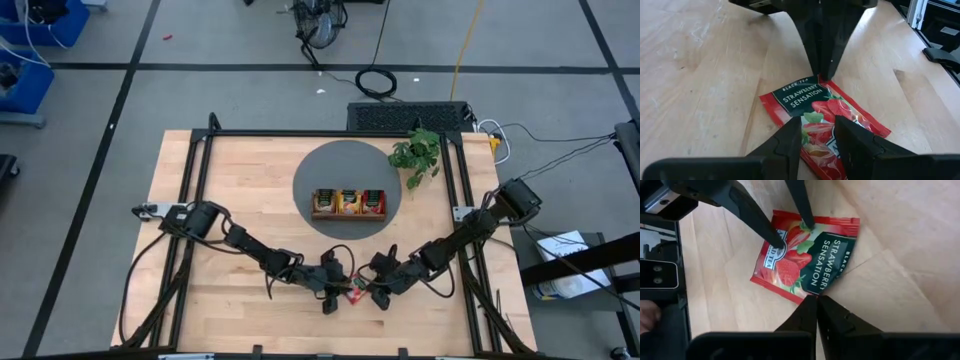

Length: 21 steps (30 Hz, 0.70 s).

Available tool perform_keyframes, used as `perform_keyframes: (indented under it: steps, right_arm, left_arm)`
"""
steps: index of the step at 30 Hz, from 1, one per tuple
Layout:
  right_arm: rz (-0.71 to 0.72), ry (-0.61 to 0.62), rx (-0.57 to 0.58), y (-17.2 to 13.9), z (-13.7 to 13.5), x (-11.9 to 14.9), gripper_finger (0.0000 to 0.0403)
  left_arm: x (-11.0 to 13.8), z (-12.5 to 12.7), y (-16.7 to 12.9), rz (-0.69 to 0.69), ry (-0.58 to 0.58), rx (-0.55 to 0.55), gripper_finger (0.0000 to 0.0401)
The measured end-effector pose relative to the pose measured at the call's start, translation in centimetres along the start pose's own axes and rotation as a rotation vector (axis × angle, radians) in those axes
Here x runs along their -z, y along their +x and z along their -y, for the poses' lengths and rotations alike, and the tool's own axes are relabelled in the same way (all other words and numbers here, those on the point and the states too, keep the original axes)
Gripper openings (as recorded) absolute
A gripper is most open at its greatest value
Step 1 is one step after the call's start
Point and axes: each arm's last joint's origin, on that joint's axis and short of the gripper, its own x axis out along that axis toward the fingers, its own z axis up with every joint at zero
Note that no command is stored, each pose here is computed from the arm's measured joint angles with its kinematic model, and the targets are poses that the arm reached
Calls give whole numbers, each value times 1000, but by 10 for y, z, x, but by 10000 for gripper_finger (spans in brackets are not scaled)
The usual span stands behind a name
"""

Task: Pick & Place Tea
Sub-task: Put the red tea packet into the right section of the wooden organizer

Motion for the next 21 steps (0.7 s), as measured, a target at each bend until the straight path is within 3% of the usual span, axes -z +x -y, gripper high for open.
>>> perform_keyframes:
  steps: [9, 15, 21]
  right_arm:
    - [48, -70, -40, -15, -8, -8, 0]
    - [68, -126, -32, -31, -11, -12, 0]
    - [88, -131, -69, -38, -16, -16, 0]
  left_arm:
    - [-12, 5, -8, 19, 71, 27, 124]
    - [-21, 22, -26, -3, 181, 53, 124]
    - [-19, 33, -32, 20, 210, -10, 124]
